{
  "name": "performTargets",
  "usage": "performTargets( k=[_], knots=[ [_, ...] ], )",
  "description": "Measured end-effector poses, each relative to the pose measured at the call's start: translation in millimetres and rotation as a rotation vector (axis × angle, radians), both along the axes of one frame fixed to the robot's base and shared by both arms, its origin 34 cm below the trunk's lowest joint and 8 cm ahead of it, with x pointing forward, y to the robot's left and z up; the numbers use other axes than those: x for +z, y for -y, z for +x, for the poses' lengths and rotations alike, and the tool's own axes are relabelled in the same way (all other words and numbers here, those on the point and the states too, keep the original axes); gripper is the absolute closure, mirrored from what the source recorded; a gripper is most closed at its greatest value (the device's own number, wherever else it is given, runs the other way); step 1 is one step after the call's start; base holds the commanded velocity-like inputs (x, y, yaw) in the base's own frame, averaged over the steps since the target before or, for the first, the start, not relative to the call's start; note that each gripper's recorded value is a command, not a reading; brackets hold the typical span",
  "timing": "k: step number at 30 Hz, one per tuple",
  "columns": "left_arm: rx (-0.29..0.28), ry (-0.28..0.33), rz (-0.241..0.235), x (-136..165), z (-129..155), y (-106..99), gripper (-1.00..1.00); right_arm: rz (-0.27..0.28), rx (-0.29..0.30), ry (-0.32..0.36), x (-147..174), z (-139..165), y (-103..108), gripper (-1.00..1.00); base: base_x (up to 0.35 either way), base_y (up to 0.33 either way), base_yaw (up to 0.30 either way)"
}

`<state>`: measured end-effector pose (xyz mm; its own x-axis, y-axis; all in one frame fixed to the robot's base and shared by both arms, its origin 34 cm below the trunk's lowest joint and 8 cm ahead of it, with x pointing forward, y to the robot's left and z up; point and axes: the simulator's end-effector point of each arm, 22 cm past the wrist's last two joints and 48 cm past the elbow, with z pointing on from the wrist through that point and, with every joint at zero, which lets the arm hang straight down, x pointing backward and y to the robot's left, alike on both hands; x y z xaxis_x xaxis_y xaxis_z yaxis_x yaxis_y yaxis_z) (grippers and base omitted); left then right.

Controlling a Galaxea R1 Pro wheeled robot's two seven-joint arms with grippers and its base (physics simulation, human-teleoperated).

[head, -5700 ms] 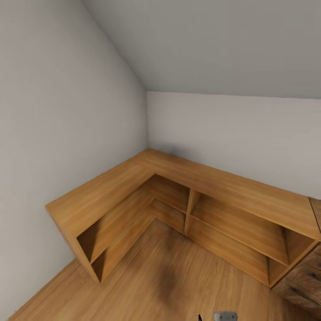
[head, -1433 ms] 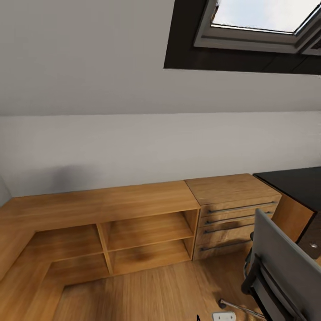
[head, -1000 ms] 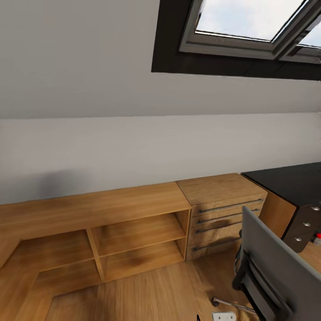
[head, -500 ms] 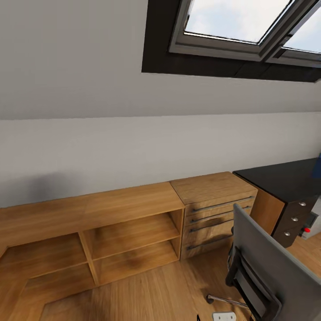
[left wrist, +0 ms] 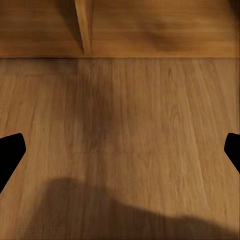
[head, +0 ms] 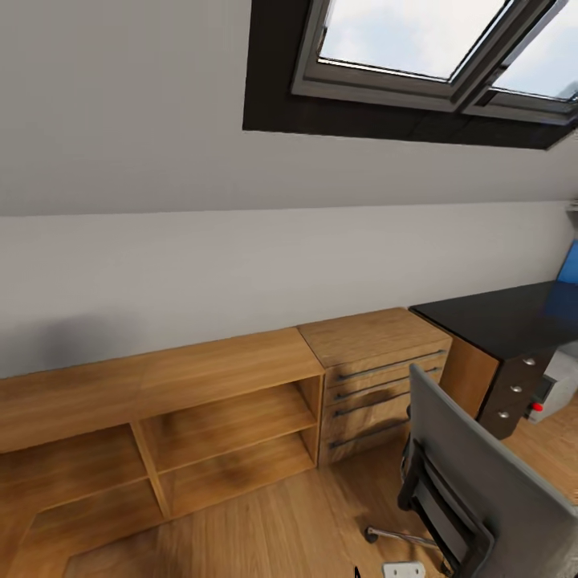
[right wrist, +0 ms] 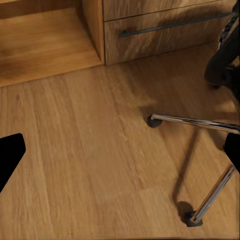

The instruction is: In the bedroom, organize the workspace by keeping the computer under the desk, ensuring the monitor is on the desk, placing the keyboard on the desk next to the monitor, placing the mouse on the desk next to the keyboard, moving the folder from the swivel chair onto the desk next to the mouse, stacking the notebook on top of the folder with the pen on top of the notebook, and positioning the swivel chair next to the desk.

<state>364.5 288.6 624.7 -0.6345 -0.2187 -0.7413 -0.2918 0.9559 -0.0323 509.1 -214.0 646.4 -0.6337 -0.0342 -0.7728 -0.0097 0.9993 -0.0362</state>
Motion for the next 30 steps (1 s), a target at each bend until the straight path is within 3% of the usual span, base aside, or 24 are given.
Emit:
performTargets(
  k=[16,30],
  knots=[
    [-0.002,0.002,0.001,0.2,-0.3,-1.8,-1.00,0.001,-0.003,0.000,0.3,0.0,0.4,-1.00,0.149,0.171,-0.261],
    [-0.003,0.000,0.001,-0.3,-0.8,-1.5,-1.00,0.001,-0.005,-0.002,-0.3,-0.2,0.6,-1.00,0.039,0.029,-0.272]
  ],
)
